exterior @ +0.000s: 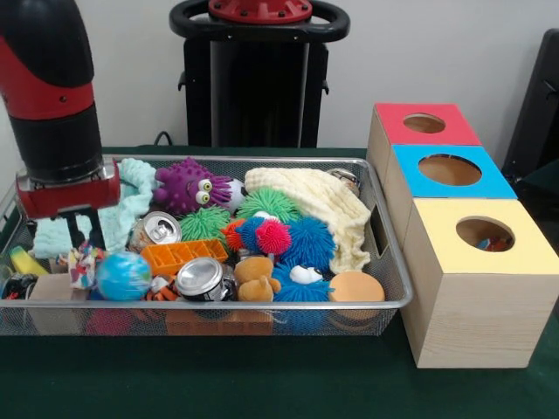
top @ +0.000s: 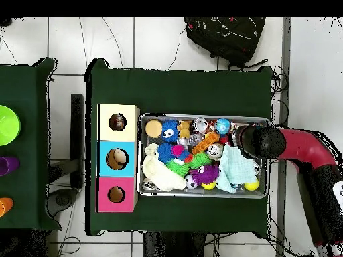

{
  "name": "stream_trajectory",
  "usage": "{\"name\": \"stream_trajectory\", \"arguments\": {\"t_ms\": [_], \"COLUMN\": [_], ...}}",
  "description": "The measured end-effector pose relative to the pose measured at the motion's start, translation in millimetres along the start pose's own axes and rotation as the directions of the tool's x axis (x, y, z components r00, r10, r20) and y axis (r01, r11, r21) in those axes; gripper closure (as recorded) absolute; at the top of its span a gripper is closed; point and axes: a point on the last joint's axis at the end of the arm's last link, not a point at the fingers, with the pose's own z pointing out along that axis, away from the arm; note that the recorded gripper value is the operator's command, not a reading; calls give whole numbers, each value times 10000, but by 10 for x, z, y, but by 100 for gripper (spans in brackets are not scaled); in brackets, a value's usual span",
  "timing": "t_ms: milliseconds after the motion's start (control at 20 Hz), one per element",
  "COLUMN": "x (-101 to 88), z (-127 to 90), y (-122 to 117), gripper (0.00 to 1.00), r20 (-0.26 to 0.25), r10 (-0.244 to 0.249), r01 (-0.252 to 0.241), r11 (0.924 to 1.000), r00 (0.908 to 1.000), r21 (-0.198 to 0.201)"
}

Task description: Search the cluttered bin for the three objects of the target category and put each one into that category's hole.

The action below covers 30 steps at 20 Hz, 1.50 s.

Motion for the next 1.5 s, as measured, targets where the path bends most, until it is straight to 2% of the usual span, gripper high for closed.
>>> {"name": "stream_trajectory", "arguments": {"t_ms": [50, 250, 300, 350, 550, 600, 700, 750, 850, 900, 950, 1000, 1050, 1150, 1250, 1350, 1500], "x": [-89, -306, -421, -445, -613, -623, -697, -702, -757, -840, -896, -920, -1032, -1175, -1261, -1452, -1639], "z": [-219, -644, -879, -931, -1458, -1503, -1806, -1823, -1961, -2066, -2107, -2119, -2144, -2119, -2088, -1990, -1819], "y": [58, 168, 247, 267, 548, 586, 919, 947, 1199, 1484, 1651, 1721, 2051, 2459, 2670, 3047, 3322], "gripper": [100, 100, 100, 100, 100, 100, 100, 100, 100, 100, 100, 100, 100, 100, 100, 100, 100], "r20": [-56, -55, -71, -81, -292, -312, -336, -341, -350, -351, -351, -350, -359, -369, -349, -259, -200], "r10": [-68, -122, -143, -147, -92, -80, 35, 41, 130, 250, 336, 374, 555, 854, 1057, 1602, 2281], "r01": [68, 123, 146, 150, 103, 91, -27, -33, -123, -242, -326, -364, -542, -835, -1037, -1583, -2263], "r11": [9999, 9995, 9992, 9991, 9992, 9993, 9997, 9997, 9997, 9994, 9991, 9989, 9979, 9953, 9931, 9853, 9718], "r00": [10000, 9999, 9999, 9999, 9995, 9995, 9994, 9994, 9993, 9991, 9988, 9987, 9978, 9957, 9938, 9867, 9734], "r21": [109, 300, 379, 394, 375, 353, 239, 230, 205, 235, 272, 287, 364, 494, 555, 641, 668]}}
